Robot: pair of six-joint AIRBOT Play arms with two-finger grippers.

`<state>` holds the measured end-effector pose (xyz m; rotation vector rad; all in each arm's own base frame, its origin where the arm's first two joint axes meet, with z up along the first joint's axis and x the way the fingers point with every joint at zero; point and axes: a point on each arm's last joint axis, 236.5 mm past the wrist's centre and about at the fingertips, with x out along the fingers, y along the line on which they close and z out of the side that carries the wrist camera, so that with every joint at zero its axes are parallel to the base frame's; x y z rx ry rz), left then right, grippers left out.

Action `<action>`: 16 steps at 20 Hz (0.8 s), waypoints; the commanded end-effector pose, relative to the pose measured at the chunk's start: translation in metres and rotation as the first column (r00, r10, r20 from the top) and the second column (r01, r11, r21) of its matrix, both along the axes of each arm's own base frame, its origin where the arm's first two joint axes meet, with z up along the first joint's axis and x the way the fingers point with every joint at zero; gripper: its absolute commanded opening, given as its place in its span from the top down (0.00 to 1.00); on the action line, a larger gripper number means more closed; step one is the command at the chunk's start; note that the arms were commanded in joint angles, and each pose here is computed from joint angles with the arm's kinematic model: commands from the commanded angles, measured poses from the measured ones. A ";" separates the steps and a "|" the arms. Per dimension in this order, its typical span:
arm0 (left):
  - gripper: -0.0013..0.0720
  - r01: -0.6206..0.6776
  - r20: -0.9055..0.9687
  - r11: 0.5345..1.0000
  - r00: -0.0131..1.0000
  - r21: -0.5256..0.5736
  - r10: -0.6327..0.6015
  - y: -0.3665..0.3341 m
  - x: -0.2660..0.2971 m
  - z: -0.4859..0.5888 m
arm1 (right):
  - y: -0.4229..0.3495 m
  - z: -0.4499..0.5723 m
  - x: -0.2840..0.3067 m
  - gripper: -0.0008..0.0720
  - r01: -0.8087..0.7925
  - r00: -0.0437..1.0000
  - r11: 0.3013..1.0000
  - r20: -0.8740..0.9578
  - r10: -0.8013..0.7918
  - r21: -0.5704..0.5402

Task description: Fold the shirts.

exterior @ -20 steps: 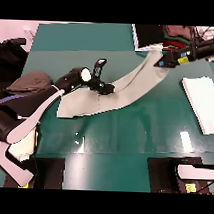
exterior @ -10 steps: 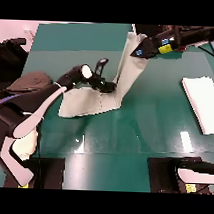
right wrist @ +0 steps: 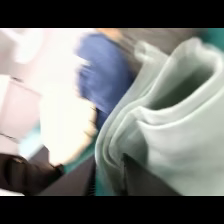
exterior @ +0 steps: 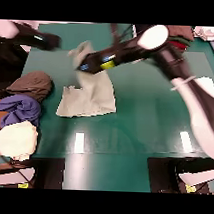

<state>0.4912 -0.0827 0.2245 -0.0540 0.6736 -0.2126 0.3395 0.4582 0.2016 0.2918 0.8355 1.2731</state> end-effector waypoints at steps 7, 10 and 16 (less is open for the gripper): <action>0.95 -0.123 0.131 0.991 0.985 0.045 0.117 0.061 -0.046 0.072 | -0.026 -0.092 0.024 0.55 -0.029 0.999 0.966 -0.028 0.022 -0.259; 0.95 -0.022 0.130 0.999 0.991 0.047 0.016 0.016 -0.045 0.068 | -0.129 -0.153 0.051 0.55 0.120 0.968 0.891 -0.147 -0.203 -0.437; 0.95 0.083 0.091 0.995 0.992 0.062 -0.088 -0.031 -0.038 0.046 | -0.215 -0.250 0.046 0.13 0.206 0.767 0.863 -0.472 -0.435 -0.461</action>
